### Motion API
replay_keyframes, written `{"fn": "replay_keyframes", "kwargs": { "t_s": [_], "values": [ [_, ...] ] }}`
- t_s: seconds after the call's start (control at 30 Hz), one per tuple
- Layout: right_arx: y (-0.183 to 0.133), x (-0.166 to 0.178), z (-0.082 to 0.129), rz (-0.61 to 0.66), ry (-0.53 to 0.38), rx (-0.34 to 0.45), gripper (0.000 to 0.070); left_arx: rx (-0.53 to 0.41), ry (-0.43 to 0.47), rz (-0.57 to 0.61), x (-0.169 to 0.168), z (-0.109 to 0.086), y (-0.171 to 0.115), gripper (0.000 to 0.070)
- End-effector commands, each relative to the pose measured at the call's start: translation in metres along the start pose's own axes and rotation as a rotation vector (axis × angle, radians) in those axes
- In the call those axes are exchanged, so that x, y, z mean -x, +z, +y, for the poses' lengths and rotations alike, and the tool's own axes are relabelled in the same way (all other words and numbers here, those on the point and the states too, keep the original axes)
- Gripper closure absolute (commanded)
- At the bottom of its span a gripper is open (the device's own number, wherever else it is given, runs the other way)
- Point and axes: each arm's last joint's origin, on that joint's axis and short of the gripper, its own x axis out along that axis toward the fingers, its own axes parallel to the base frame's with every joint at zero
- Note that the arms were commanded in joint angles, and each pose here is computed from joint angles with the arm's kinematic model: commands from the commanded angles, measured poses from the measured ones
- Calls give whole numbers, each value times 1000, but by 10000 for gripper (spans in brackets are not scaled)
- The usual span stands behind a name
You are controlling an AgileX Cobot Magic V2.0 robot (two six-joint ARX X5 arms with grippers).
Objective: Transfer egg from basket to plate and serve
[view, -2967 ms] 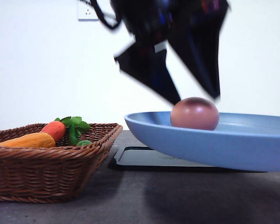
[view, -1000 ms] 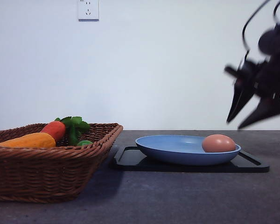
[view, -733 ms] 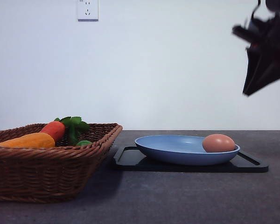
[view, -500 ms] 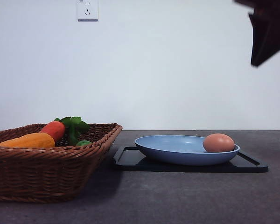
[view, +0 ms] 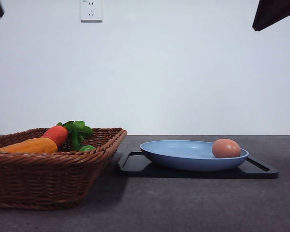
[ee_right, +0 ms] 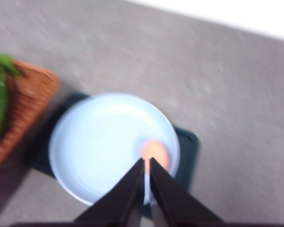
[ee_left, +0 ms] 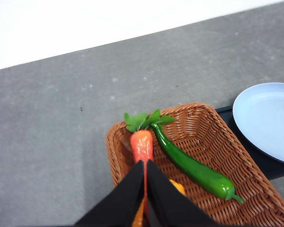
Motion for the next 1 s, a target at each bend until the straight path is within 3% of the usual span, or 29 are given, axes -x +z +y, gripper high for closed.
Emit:
{"fn": "replay_keyframes", "kwargs": {
  "t_s": [0.0, 0.17, 0.3, 0.87, 0.97],
  "values": [
    [-12, -3, 4, -47, 9, 6, 700, 66, -5, -51, 4, 2, -7, 700],
    [-50, -8, 10, -193, 66, -29, 700, 151, -30, -155, 15, 10, -33, 700],
    [-67, -14, 11, -201, 77, -30, 700, 171, -33, -170, 25, 16, -39, 700],
    [-67, -14, 11, -204, 77, -29, 700, 178, -33, -182, 28, 18, -40, 700],
    [-67, -14, 11, -204, 77, -29, 700, 106, 24, -224, 37, 28, -42, 700]
  ]
}}
